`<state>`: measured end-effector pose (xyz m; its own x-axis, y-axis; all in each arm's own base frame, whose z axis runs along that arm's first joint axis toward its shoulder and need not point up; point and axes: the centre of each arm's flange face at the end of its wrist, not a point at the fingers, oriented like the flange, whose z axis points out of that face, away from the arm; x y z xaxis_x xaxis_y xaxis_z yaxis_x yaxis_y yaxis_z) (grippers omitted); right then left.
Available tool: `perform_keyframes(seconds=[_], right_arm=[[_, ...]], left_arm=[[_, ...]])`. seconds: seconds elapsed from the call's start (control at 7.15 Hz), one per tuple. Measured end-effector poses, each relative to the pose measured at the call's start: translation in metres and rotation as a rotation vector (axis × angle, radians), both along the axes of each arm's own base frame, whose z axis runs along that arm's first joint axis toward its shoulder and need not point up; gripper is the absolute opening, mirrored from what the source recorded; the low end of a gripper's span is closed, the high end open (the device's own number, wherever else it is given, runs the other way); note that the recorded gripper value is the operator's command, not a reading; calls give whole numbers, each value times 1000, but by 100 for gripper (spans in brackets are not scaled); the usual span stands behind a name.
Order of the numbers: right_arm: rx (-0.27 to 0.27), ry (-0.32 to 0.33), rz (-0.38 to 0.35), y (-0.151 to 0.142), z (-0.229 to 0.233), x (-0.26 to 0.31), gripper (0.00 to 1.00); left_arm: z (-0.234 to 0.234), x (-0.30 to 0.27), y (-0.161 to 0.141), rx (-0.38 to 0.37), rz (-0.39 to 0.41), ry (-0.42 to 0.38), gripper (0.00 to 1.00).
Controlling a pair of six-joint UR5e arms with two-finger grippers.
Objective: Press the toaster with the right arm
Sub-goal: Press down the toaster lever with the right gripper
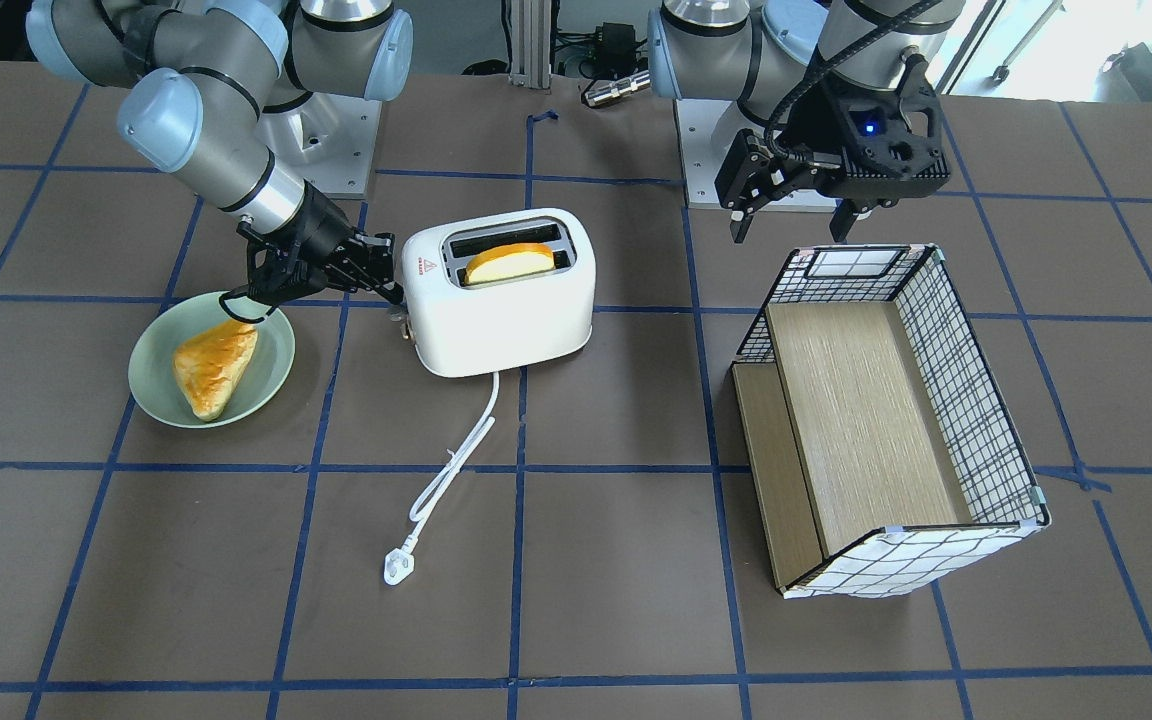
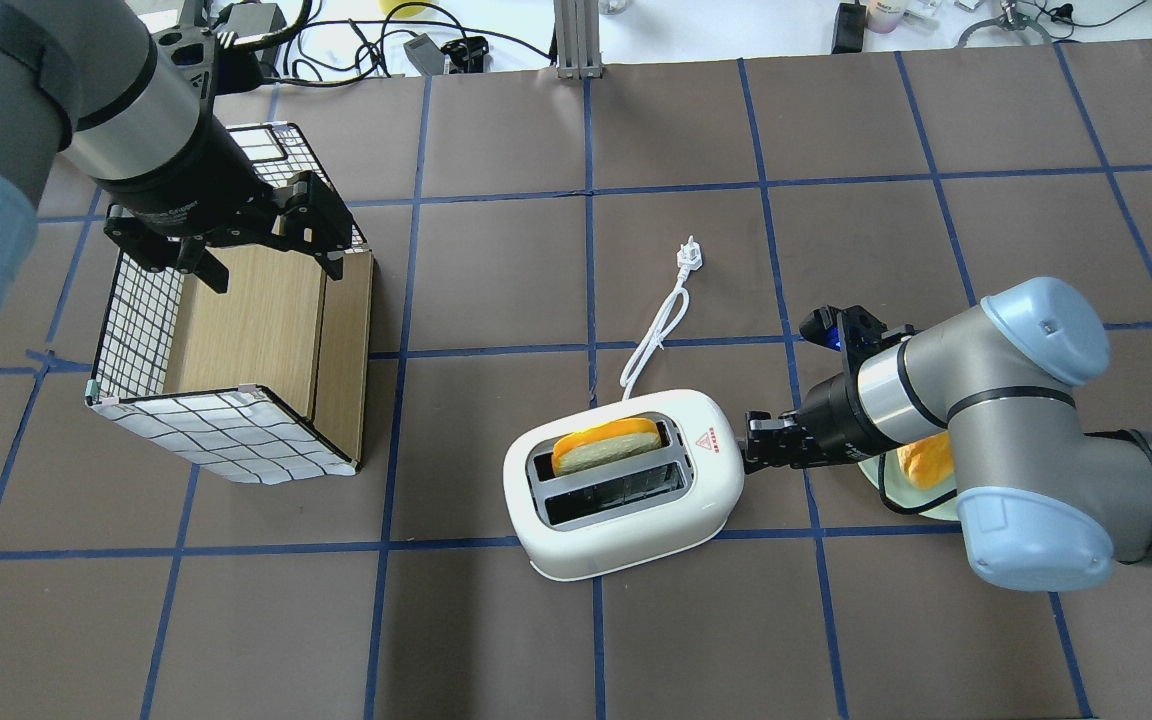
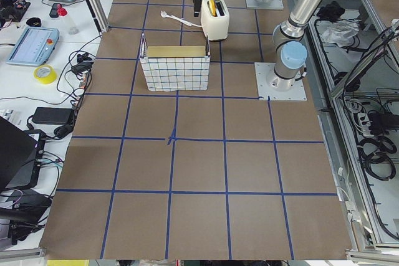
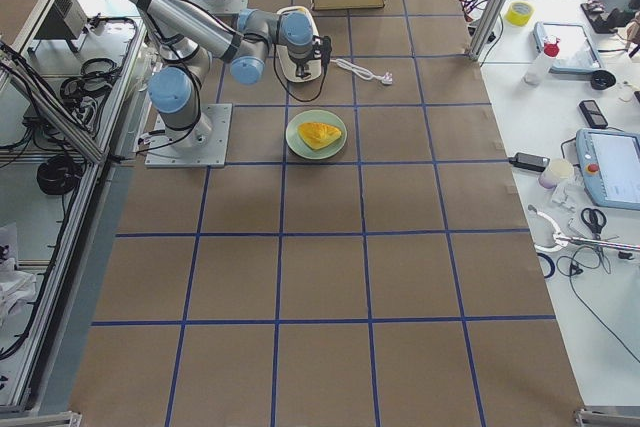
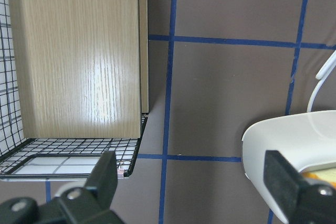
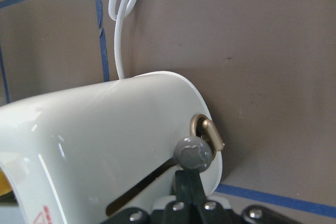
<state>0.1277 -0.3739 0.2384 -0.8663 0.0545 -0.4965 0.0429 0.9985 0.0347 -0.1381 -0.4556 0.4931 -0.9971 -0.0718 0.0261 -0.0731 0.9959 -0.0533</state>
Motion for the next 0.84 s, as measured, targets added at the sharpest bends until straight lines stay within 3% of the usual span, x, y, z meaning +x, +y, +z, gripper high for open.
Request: perform_keyframes(seconds=[0.28,0.84], right_arm=[[6,26,-28,-6,-3,-4,0],[-36,162,-92,-25,30,-19,0]], left_arm=[[0,0,0,0,0,0,100],[0,0,0,0,0,-1,100]])
